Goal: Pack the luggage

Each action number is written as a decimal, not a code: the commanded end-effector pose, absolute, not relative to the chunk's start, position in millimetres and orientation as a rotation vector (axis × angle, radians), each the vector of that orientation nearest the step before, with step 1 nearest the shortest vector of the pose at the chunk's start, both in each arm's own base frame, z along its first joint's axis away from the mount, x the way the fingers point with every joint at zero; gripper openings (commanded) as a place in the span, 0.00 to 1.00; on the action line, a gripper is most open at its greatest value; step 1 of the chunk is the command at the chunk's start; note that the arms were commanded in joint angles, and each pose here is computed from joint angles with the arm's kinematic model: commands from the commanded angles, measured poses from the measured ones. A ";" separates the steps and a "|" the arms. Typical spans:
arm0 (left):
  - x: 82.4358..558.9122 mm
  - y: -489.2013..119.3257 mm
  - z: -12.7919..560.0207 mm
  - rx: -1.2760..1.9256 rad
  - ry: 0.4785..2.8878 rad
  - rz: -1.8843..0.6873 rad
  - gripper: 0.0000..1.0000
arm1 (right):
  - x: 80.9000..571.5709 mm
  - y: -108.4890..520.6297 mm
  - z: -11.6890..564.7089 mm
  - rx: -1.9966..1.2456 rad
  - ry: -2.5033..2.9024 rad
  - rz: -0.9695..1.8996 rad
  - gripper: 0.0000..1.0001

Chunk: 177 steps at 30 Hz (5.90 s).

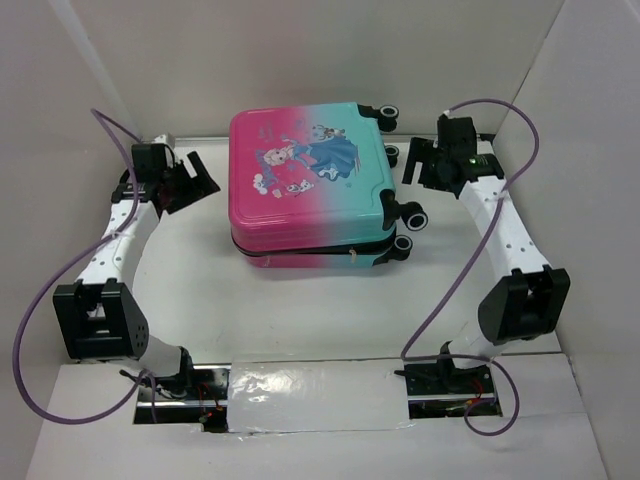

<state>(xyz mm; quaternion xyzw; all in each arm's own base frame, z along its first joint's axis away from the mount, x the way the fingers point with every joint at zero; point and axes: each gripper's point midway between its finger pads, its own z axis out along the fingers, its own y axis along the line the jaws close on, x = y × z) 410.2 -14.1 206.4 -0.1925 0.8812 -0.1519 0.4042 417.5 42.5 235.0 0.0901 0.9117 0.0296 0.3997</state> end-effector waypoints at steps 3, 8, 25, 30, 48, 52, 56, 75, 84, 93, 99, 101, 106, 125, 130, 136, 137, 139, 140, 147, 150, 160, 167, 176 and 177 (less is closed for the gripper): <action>431.8 -13.9 179.0 -0.546 2.254 -0.388 0.93 | 424.4 47.4 223.5 0.257 2.277 0.147 0.95; 455.6 -28.1 171.2 -0.501 2.280 -0.382 0.91 | 439.0 66.9 186.8 0.213 2.346 0.204 0.94; 498.0 -160.4 230.9 0.017 2.160 -0.567 0.87 | 467.3 148.8 238.2 0.004 2.179 0.417 0.91; 497.2 -156.9 226.2 -0.010 2.163 -0.549 0.87 | 460.7 166.4 248.6 -0.027 2.155 0.440 0.91; 504.9 -139.1 219.7 -0.064 2.195 -0.496 0.91 | 440.9 143.9 260.6 0.060 2.170 0.231 0.93; 503.6 -81.6 253.7 -0.206 2.146 -0.440 0.94 | 453.7 98.9 304.9 0.165 2.104 0.093 0.94; 484.0 -19.2 306.3 -0.299 2.034 -0.380 0.96 | 435.5 98.3 346.6 0.127 2.004 0.216 0.94; 240.5 -104.6 253.7 0.004 1.967 -0.739 0.94 | 232.4 193.4 208.7 -0.147 2.103 0.700 0.87; 235.2 -159.4 206.3 0.109 2.065 -0.833 0.87 | 231.6 203.3 151.4 -0.138 2.122 0.533 0.81; 253.6 -180.7 150.6 0.063 2.147 -0.483 0.86 | 257.0 201.4 147.3 -0.098 2.031 0.438 0.71; 269.1 -175.2 144.0 0.032 2.062 -0.471 0.85 | 269.5 196.3 150.7 -0.104 1.984 0.422 0.63; 271.4 -176.0 135.8 0.055 2.072 -0.452 0.85 | 274.5 193.4 145.0 -0.103 1.994 0.397 0.57; 277.3 -183.0 135.8 0.101 2.053 -0.459 0.85 | 283.2 194.5 134.5 -0.130 1.994 0.394 0.53; 289.4 -188.2 118.1 0.150 2.084 -0.432 0.85 | 303.9 201.1 123.5 -0.112 1.933 0.348 0.31; 291.8 -185.6 116.0 0.146 2.067 -0.429 0.85 | 304.8 196.3 133.7 -0.092 1.880 0.349 0.19; 298.5 -180.4 115.3 0.136 2.062 -0.425 0.83 | 300.1 200.8 133.9 -0.135 1.884 0.362 0.00; 301.7 -178.1 112.4 0.125 2.067 -0.416 0.83 | 302.1 199.2 136.6 -0.125 1.883 0.347 0.00; 305.2 -180.2 115.9 0.123 2.055 -0.422 0.82 | 297.1 201.7 132.2 -0.144 1.899 0.339 0.00; 307.3 -178.9 109.6 0.128 2.067 -0.399 0.80 | 297.7 199.9 135.5 -0.133 1.890 0.335 0.00; 318.1 -185.4 106.1 0.112 2.066 -0.371 0.67 | 292.8 203.0 133.8 -0.145 1.903 0.352 0.00; 321.6 -187.2 109.6 0.078 2.051 -0.355 0.60 | 290.7 206.0 136.9 -0.142 1.897 0.370 0.00; 321.0 -189.4 108.3 -0.026 2.015 -0.310 0.44 | 290.5 205.8 137.1 -0.145 1.904 0.365 0.00; 324.7 -192.1 111.2 0.020 1.983 -0.308 0.43 | 291.2 205.6 138.8 -0.163 1.903 0.352 0.00; 328.1 -210.3 116.6 0.125 1.947 -0.321 0.14 | 291.5 210.5 136.2 -0.177 1.906 0.370 0.00; 327.8 -208.0 114.8 0.109 1.955 -0.312 0.00 | 293.1 212.1 137.2 -0.177 1.906 0.370 0.00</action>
